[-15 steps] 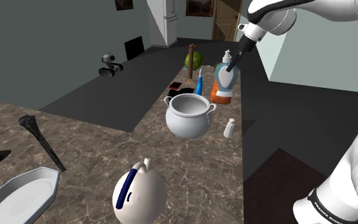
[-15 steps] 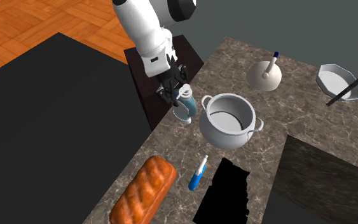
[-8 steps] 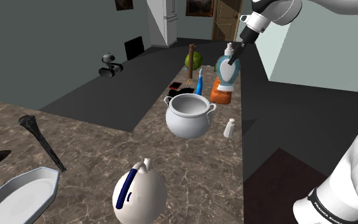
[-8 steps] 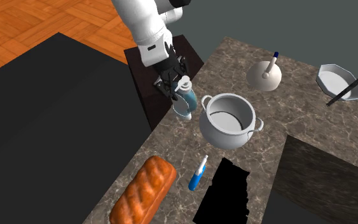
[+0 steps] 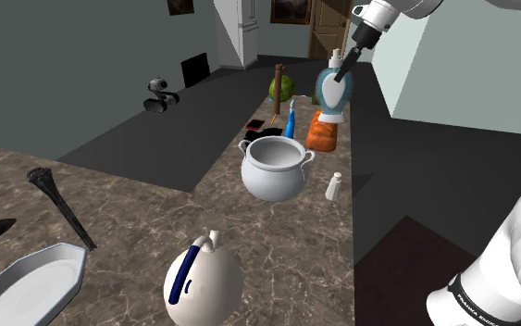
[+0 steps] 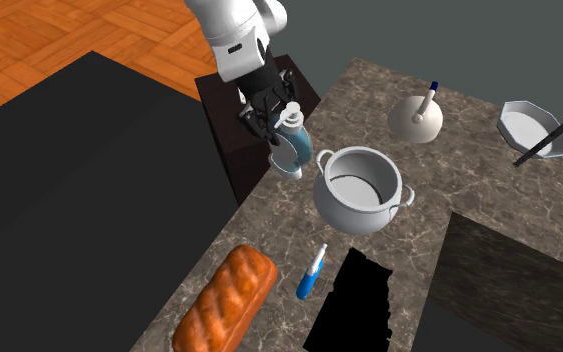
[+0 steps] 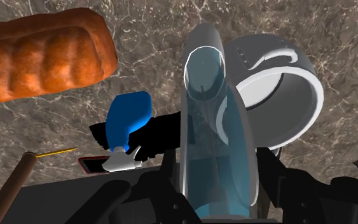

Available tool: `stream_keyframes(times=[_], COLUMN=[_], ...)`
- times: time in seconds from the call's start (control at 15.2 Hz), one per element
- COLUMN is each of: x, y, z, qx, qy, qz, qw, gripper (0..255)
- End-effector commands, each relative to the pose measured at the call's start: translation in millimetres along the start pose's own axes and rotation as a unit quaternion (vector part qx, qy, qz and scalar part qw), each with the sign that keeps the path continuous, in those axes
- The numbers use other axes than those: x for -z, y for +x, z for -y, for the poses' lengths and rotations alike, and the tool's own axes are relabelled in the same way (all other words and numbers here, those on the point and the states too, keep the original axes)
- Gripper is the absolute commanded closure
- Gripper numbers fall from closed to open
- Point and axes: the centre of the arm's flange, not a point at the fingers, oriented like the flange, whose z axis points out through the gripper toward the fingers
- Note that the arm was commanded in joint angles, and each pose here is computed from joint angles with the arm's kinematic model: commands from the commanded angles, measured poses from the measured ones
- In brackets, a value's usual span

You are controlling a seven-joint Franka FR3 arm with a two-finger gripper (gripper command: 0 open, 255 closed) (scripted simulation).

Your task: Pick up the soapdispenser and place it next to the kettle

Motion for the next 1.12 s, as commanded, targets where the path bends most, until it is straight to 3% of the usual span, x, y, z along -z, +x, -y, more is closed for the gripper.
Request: stream_keyframes(times=[0.0, 0.73, 1.06], x=[10, 61, 53], y=[5, 27, 29], z=[2, 7, 73], qx=[0.000, 0.000, 0.000], qy=[0.000, 0.000, 0.000], qz=[0.000, 0.000, 0.000], qw=[1.0000, 1.0000, 1.0000], gripper=[255, 255, 255])
